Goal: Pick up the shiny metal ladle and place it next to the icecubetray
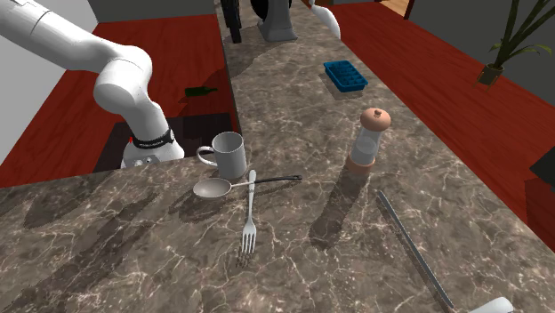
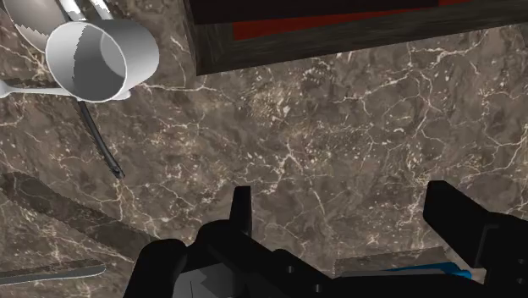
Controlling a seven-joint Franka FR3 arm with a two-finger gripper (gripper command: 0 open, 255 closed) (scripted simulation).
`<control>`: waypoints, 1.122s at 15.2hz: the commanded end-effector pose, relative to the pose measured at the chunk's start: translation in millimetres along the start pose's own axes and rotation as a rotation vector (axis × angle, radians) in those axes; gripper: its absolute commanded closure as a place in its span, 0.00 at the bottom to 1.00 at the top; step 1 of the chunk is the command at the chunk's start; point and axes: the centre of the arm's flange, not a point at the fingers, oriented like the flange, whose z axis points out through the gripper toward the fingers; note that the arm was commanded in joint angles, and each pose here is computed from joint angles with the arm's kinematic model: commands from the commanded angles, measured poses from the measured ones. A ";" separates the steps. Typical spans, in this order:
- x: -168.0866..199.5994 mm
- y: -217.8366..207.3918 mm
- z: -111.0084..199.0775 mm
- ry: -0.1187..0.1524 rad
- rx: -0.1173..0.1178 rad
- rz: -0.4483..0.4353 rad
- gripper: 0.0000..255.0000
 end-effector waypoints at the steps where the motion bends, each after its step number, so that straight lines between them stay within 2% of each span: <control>1: 0.0 0.0 0.0 0.000 0.000 0.000 0.00; 17: -15.5 173.6 131.3 0.032 0.053 -0.068 0.00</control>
